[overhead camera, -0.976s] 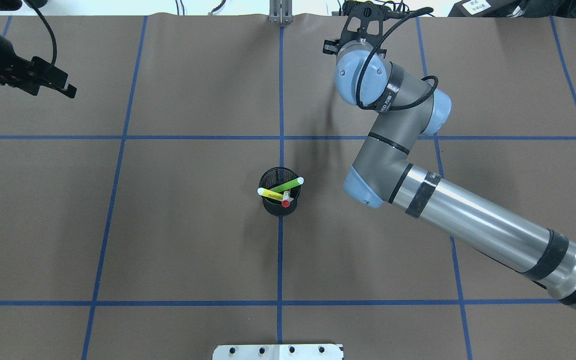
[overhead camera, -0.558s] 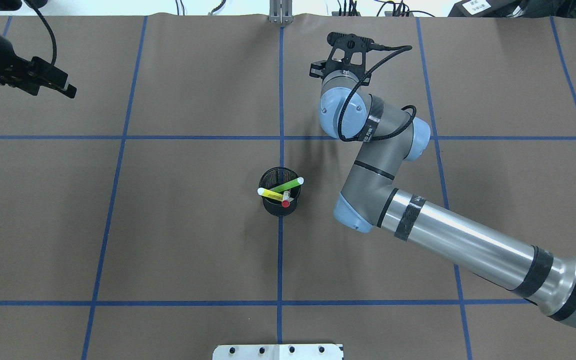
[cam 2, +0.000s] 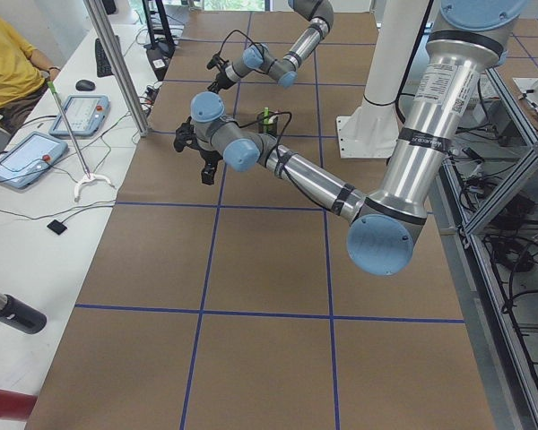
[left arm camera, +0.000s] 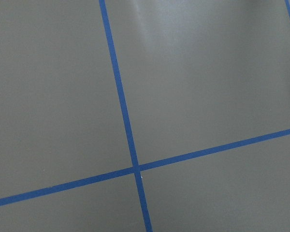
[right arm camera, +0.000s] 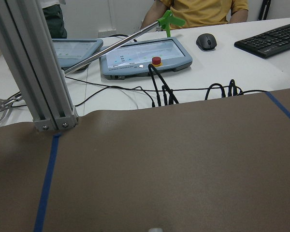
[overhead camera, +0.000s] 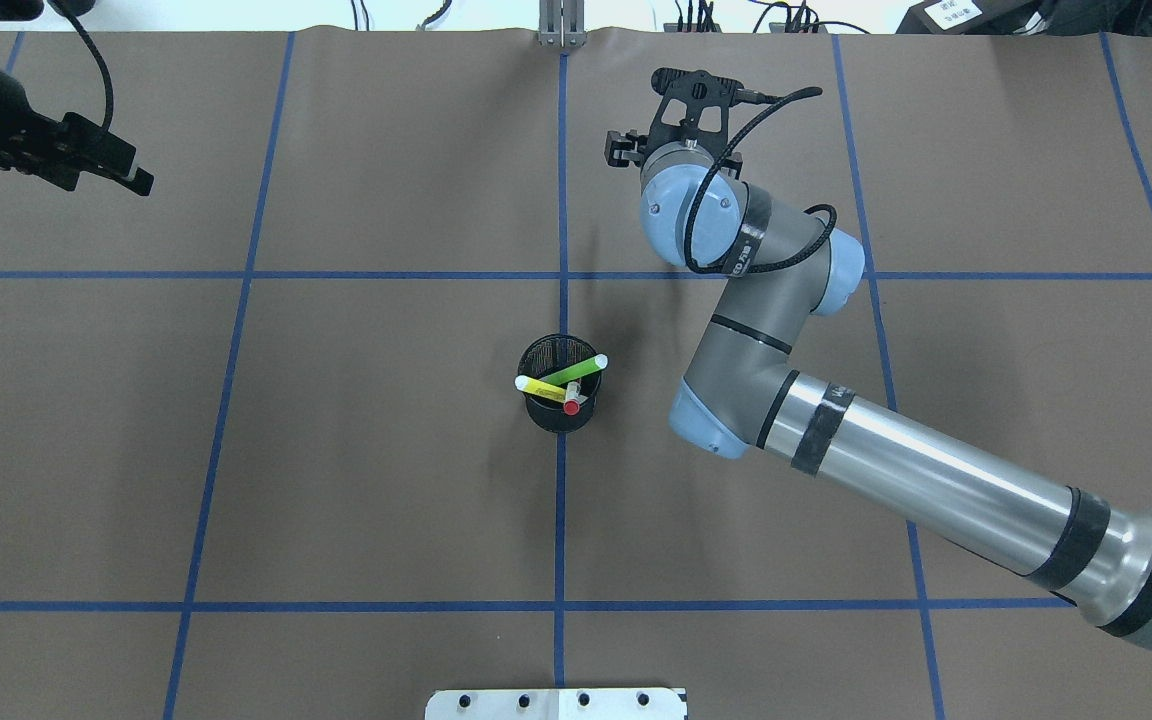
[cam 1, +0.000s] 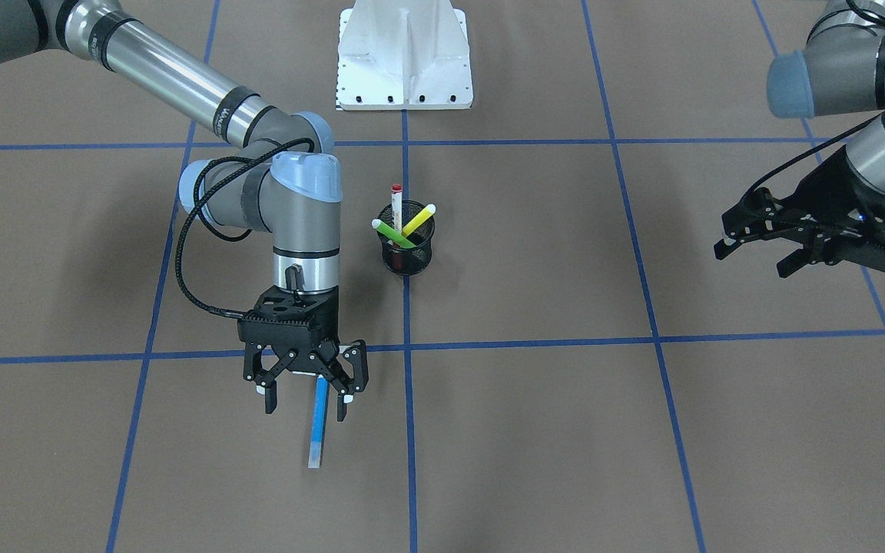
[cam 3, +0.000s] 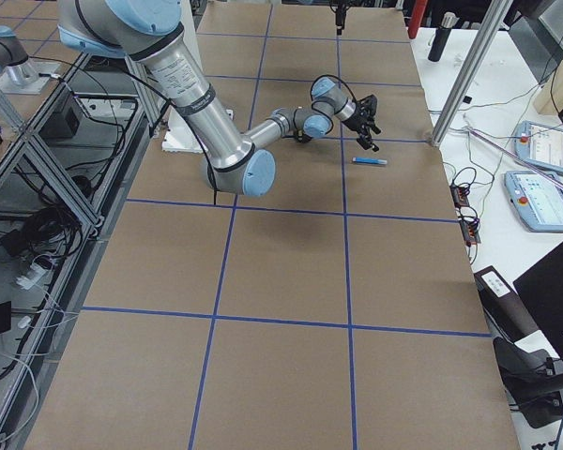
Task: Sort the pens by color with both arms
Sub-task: 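Carry the blue marker farther from the robot and lay it down, then lower the left gripper into the cup and grasp the red-capped marker, then lift the red-capped marker out of the cup with the left gripper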
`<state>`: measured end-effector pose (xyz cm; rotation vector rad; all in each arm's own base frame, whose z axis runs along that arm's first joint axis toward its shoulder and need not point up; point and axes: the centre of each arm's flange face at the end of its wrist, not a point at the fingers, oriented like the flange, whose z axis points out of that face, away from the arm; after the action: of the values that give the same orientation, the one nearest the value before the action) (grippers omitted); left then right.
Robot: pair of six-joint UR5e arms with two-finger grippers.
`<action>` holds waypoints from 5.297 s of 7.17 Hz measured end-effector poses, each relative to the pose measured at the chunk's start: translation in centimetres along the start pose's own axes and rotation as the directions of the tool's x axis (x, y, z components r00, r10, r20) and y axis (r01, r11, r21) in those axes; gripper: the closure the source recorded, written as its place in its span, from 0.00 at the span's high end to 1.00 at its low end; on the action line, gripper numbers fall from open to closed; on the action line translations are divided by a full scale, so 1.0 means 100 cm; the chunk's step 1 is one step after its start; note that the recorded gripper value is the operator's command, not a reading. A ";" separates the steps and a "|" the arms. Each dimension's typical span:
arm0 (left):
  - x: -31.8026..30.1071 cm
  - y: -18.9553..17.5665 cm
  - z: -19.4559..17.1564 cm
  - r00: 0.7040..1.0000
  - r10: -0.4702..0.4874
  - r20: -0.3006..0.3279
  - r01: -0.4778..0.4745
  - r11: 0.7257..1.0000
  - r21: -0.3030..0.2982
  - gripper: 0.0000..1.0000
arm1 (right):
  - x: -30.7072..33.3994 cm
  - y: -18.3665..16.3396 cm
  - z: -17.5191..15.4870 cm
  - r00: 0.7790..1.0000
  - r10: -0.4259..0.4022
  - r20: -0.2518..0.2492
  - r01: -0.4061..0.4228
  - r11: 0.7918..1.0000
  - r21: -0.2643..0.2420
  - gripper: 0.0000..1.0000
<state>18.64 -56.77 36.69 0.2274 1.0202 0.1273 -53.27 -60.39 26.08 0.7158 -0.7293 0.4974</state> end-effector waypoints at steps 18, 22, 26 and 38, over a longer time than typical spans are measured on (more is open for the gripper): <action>0.447 0.055 0.192 0.944 -0.289 0.159 0.325 0.898 -0.297 0.44 | 0.191 -0.095 -0.081 0.976 -0.192 0.107 0.213 0.708 -0.673 0.99; 0.447 0.056 0.194 0.944 -0.286 0.161 0.323 0.897 -0.302 0.14 | 0.191 -0.095 -0.081 0.976 -0.192 0.107 0.213 0.708 -0.673 0.99; 0.449 0.060 0.179 0.943 -0.288 0.164 0.326 0.896 -0.303 0.00 | 0.190 -0.095 -0.082 0.975 -0.192 0.108 0.214 0.709 -0.672 0.99; 0.408 0.000 0.069 0.969 -0.245 -0.034 0.245 0.969 0.000 0.00 | 0.188 -0.096 -0.081 0.975 -0.193 0.107 0.214 0.713 -0.667 0.99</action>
<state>45.70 -49.05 6.39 0.1012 1.0740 -0.0961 -31.58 -57.68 31.78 0.1021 -0.7803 -0.0098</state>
